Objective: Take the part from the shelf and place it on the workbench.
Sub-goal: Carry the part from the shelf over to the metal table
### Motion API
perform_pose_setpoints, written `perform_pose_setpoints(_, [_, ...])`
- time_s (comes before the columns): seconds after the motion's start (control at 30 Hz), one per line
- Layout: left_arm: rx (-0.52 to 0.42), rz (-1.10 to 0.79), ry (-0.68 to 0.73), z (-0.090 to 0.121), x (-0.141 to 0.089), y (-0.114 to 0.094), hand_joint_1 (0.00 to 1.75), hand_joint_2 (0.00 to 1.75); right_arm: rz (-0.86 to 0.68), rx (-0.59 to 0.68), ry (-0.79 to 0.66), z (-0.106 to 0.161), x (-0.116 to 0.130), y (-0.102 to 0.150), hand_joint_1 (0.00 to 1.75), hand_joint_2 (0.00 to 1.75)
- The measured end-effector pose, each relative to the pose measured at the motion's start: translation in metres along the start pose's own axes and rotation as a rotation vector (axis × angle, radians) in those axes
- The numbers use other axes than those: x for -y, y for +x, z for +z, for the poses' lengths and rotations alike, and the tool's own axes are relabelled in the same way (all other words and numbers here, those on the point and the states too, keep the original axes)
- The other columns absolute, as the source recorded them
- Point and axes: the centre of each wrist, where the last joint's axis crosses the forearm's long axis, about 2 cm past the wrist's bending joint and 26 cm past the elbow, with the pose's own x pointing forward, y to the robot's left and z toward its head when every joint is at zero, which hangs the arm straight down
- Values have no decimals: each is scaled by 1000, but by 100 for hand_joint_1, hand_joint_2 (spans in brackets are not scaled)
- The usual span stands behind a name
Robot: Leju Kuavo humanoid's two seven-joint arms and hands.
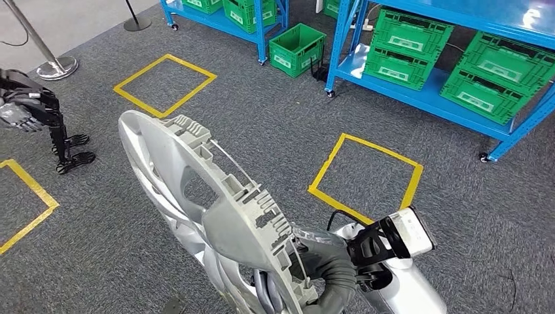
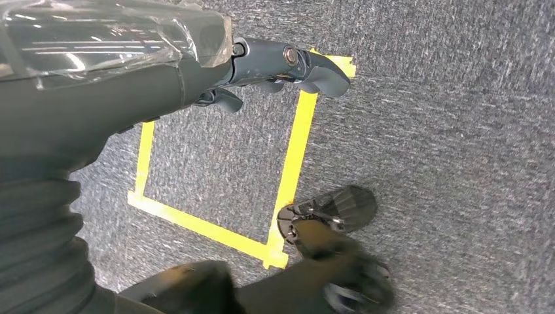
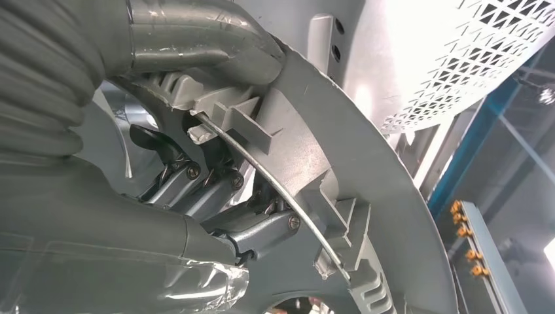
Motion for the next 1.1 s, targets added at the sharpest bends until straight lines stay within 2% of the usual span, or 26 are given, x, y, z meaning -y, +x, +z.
perform_pose_setpoints(0.4, [9, -47, -20, -1, -1, 3, 0, 175, 34, -22, -16, 11, -15, -1, 175, 175])
perform_pose_setpoints(0.7, [-15, -66, -3, 1, -12, -9, 0, 175, 44, -8, -14, 10, -18, 1, 175, 175])
perform_pose_setpoints(1.1, [-15, -73, -4, 0, -16, -8, 0, 175, 44, 10, -10, 6, -19, 0, 175, 175])
